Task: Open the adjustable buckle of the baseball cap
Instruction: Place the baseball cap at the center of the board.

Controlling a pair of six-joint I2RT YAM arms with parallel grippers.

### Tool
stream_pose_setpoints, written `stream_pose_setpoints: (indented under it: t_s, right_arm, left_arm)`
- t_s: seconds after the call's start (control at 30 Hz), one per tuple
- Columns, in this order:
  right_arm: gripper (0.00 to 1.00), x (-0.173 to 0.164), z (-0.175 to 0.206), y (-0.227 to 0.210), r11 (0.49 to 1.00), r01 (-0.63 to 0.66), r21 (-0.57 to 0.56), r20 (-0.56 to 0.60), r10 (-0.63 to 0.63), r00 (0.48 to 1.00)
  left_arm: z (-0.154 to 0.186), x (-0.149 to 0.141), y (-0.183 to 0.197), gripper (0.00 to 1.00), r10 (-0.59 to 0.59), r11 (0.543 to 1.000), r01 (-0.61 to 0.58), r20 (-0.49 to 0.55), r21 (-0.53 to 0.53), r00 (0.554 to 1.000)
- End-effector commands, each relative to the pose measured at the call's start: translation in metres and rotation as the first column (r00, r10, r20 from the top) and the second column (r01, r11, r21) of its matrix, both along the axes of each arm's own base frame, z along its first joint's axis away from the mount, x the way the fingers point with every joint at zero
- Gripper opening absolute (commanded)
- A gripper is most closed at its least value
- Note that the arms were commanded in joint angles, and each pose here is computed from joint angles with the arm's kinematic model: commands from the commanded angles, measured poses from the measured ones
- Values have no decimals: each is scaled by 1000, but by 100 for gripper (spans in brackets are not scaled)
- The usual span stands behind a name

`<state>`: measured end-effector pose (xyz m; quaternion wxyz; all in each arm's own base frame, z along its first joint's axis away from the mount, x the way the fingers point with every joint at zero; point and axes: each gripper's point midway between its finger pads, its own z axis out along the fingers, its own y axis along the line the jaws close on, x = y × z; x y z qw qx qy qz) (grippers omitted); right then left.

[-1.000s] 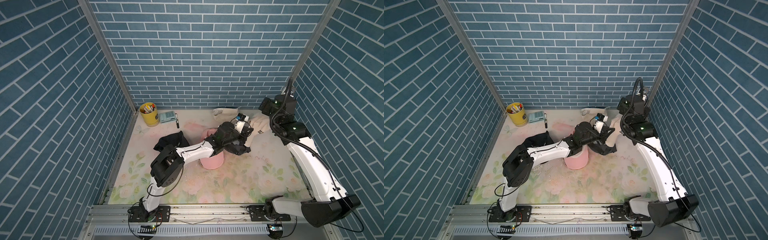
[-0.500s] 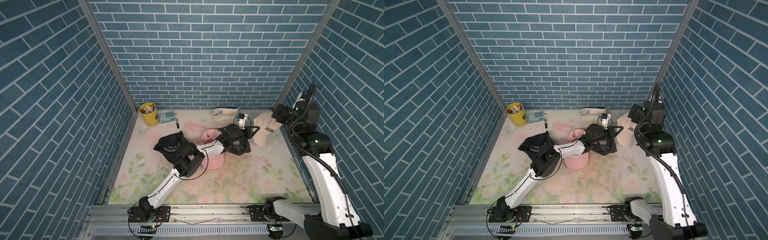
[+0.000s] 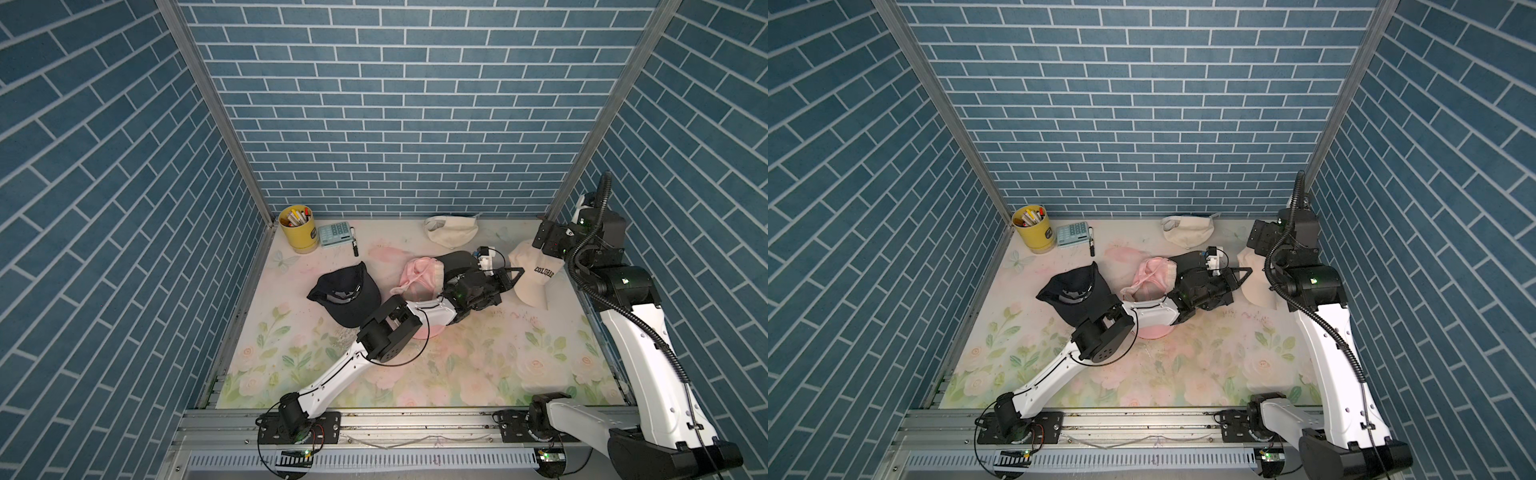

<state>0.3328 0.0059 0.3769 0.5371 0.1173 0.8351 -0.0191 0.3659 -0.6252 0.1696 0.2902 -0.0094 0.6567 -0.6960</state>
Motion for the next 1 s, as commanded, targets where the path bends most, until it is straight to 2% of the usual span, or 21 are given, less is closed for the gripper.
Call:
stream_pose_setpoints:
  t_s: [0.0, 0.17, 0.23, 0.37, 0.5, 0.53, 0.57, 0.6, 0.8, 0.97]
  right_arm:
    - [94, -16, -11, -1, 1000, 4, 31, -28, -3, 1000]
    - [94, -31, -17, -6, 1000, 9, 19, -36, -9, 999]
    - [94, -33, -19, -5, 1000, 6, 18, -42, -6, 999]
    - [94, -33, -20, -2, 999, -1, 41, -36, 2, 999]
    - [93, -29, -21, 1, 998, -12, 54, -35, 14, 999]
    - [93, -28, -23, 1, 998, -11, 59, -36, 13, 999]
    - [94, -27, -25, 2, 998, -13, 65, -36, 16, 999]
    - [93, -25, -25, 3, 998, -16, 69, -34, 18, 999]
    - [94, -15, -23, 5, 998, -17, 66, -32, 19, 999]
    - [93, -14, -21, 4, 998, -8, 66, -25, 10, 1000]
  left_arm:
    - [-33, -1, -2, 0, 33, 999, -32, -78, 5, 996]
    - [-53, -2, -11, 1, 57, 997, -51, -95, 59, 994]
    - [-56, -4, -15, 9, 58, 994, -49, -92, 96, 994]
    - [-61, -5, -16, 38, 63, 990, -48, -107, 131, 992]
    - [-70, -12, -17, 62, 31, 975, -3, -124, 224, 992]
    - [-72, -14, -18, 74, 20, 964, 12, -116, 267, 993]
    - [-75, -16, -17, 92, 19, 948, 21, -124, 319, 992]
    - [-78, -18, -15, 100, 20, 935, 29, -135, 354, 991]
    - [-64, -27, 5, 100, 34, 850, 35, -121, 525, 992]
    - [-59, -32, 19, 100, 45, 804, 35, -120, 594, 992]
